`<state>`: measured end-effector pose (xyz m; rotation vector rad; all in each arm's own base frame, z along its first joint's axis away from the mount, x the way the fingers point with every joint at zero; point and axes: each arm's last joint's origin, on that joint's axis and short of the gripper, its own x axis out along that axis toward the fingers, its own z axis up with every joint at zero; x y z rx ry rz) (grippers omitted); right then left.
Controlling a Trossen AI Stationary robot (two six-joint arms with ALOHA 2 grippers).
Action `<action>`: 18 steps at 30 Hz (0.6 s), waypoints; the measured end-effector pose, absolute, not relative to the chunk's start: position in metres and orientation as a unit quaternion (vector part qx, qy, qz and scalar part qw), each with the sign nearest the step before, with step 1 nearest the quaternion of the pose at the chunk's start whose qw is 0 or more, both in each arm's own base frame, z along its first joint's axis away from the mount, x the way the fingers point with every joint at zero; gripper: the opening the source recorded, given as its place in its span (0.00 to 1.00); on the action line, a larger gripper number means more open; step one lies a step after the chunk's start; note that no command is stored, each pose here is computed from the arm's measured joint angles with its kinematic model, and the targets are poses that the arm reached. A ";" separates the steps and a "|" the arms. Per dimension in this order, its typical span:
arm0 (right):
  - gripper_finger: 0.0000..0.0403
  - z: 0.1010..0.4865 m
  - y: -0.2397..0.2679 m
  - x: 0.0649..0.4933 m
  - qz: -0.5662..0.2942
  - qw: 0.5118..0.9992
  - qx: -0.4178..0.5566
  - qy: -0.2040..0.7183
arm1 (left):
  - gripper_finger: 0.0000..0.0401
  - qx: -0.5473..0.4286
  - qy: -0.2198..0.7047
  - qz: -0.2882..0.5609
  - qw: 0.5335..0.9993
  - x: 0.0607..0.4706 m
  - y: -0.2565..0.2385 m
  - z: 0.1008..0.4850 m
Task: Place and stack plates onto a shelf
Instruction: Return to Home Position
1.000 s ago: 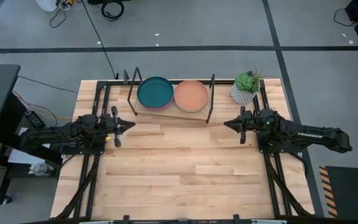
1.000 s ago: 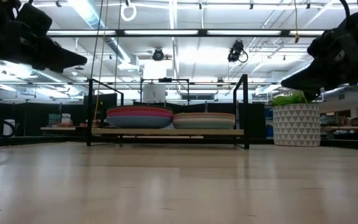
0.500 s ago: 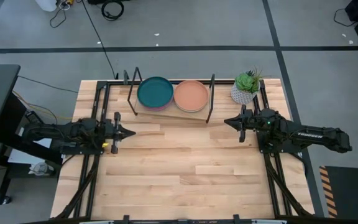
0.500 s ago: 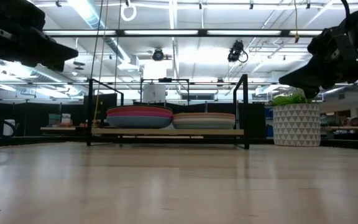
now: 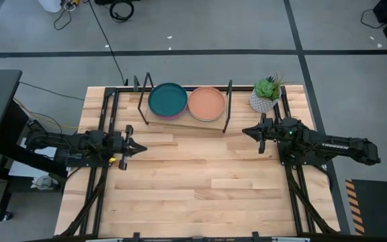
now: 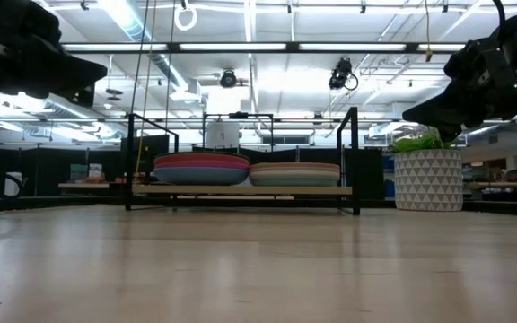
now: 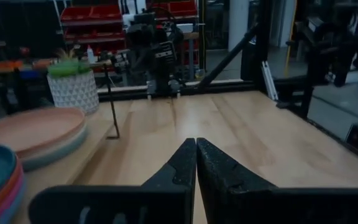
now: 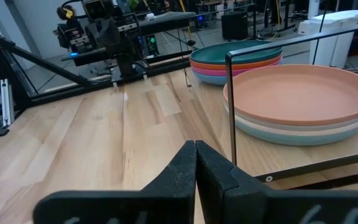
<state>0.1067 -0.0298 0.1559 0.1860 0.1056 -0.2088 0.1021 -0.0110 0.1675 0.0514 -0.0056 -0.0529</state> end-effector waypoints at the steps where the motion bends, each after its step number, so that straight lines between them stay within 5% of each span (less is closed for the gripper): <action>1: 0.03 0.156 -0.030 0.107 -0.104 0.989 0.093 0.053 | 0.05 0.015 -0.001 -0.026 1.000 0.102 -0.011 0.167; 18: 0.03 0.156 -0.030 0.107 -0.104 0.989 0.093 0.052 | 0.05 0.005 -0.001 -0.026 1.000 0.102 -0.011 0.167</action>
